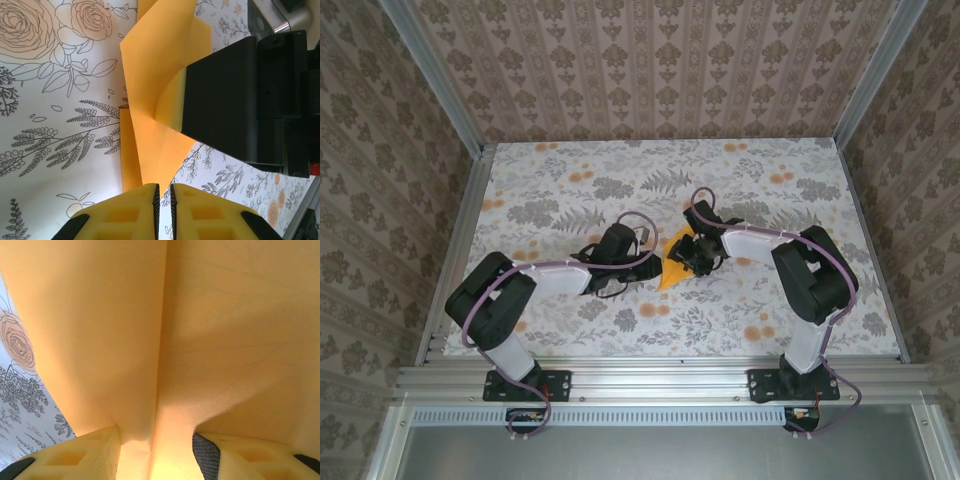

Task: Fold a paper plane with a square sheet of paper (pick it up from the middle)
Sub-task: Fourth fold the wing at the center of the table.

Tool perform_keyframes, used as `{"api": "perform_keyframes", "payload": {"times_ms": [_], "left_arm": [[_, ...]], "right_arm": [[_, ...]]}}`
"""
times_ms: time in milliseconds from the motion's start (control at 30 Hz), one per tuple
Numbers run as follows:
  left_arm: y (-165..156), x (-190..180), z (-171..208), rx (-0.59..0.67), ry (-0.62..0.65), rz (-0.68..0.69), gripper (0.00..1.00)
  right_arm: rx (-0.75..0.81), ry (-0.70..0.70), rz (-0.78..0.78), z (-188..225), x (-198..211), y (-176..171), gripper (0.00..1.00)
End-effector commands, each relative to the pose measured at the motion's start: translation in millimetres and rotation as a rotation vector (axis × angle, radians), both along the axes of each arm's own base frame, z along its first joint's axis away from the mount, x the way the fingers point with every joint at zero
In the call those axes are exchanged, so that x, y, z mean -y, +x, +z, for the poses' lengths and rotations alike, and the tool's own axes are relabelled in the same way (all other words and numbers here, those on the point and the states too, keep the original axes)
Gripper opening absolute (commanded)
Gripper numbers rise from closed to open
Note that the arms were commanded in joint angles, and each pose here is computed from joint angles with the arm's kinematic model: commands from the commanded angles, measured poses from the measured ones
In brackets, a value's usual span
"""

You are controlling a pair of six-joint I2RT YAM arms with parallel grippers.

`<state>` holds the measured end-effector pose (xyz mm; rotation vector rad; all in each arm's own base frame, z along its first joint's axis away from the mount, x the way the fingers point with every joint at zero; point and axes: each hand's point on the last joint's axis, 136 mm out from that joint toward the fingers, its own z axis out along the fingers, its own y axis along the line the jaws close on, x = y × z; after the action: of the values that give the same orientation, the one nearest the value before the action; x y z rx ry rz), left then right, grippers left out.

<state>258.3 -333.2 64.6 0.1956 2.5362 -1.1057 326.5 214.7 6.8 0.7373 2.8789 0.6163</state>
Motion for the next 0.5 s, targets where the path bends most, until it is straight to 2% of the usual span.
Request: {"api": "perform_keyframes", "payload": {"times_ms": [0, 300, 467], "left_arm": [[2, -1, -7, -0.013, -0.001, 0.013, 0.15], [3, -5, -9, -0.010, 0.007, 0.029, 0.12], [2, -7, -11, -0.011, 0.007, 0.024, 0.12]], "right_arm": [[-0.300, -0.474, -0.046, -82, 98, -79, 0.50], [-0.324, -0.534, -0.075, -88, 107, -85, 0.44], [-0.338, -0.556, -0.069, -92, 109, -87, 0.45]]}}
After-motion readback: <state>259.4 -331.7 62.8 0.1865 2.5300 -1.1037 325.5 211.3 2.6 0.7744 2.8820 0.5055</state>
